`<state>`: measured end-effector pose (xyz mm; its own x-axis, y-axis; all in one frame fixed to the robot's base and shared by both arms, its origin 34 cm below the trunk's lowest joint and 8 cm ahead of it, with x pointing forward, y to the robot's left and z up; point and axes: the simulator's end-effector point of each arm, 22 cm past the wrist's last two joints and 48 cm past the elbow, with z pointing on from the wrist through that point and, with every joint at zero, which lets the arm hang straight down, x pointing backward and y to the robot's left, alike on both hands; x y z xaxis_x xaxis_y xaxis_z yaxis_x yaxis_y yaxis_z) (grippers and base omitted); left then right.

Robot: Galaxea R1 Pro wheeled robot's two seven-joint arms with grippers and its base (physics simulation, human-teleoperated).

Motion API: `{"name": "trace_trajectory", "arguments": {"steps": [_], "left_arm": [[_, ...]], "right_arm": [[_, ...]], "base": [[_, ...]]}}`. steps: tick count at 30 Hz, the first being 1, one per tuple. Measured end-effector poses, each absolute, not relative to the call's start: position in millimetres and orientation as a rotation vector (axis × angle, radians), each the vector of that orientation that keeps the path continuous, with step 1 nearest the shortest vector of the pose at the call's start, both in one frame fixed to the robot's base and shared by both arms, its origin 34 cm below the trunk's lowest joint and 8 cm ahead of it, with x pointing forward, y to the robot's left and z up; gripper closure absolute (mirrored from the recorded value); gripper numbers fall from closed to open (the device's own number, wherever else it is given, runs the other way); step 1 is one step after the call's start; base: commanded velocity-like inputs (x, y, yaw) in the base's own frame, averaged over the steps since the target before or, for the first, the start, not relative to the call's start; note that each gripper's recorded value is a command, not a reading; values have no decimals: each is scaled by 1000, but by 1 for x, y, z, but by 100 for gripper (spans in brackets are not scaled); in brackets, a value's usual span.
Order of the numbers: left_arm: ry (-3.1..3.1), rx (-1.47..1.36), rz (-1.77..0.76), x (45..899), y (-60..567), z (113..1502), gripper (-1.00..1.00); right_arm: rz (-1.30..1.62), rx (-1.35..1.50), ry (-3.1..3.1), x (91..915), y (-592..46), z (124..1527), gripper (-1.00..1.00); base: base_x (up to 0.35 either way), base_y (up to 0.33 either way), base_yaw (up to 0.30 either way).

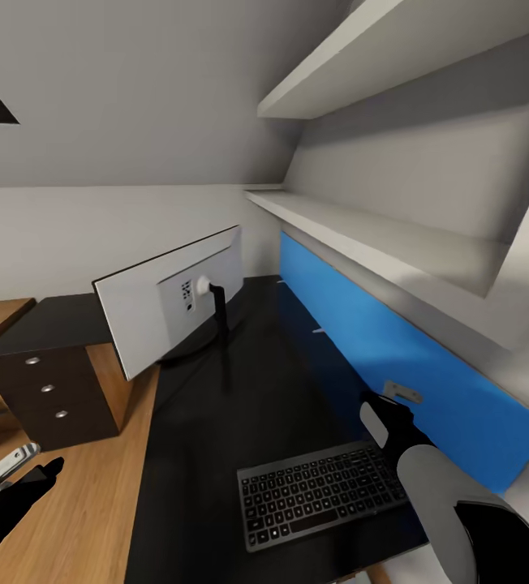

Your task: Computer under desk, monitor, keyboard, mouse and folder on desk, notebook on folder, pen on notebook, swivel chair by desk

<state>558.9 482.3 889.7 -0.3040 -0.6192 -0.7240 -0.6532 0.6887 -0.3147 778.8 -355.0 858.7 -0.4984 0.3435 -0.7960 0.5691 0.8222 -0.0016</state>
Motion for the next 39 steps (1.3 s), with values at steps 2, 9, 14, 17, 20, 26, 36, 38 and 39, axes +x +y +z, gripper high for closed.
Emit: {"name": "trace_trajectory", "arguments": {"steps": [2,9,14,17,20,26,36,38,39], "left_arm": [[2006,-979,48,559,482,890,-100],[2008,-979,48,559,482,889,-100],[2008,-980,49,559,483,889,-100],[2007,-980,49,559,483,889,-100],[1990,-1002,59,555,492,891,-100],[1984,-1007,63,555,494,886,-100],[1982,-1008,63,556,495,872,-100],[1982,-1007,63,556,495,869,-100],[1982,-1007,63,557,495,868,-100]], "right_arm": [[-333,667,2140,779,-355,859,-100],[-332,666,2143,779,-355,858,-100],[-334,666,2144,779,-355,858,-100],[-334,667,2144,779,-356,858,-100],[-337,667,2142,779,-357,858,-100],[-338,668,2143,779,-358,851,-100],[-338,667,2145,780,-358,838,-100],[-338,667,2145,780,-358,835,-100],[-338,667,2144,780,-358,834,-100]], "base": [[145,3,0],[41,1,0],[75,0,0],[41,0,0],[2,0,0],[0,0,0],[0,0,0],[0,0,0],[0,0,0]]}}
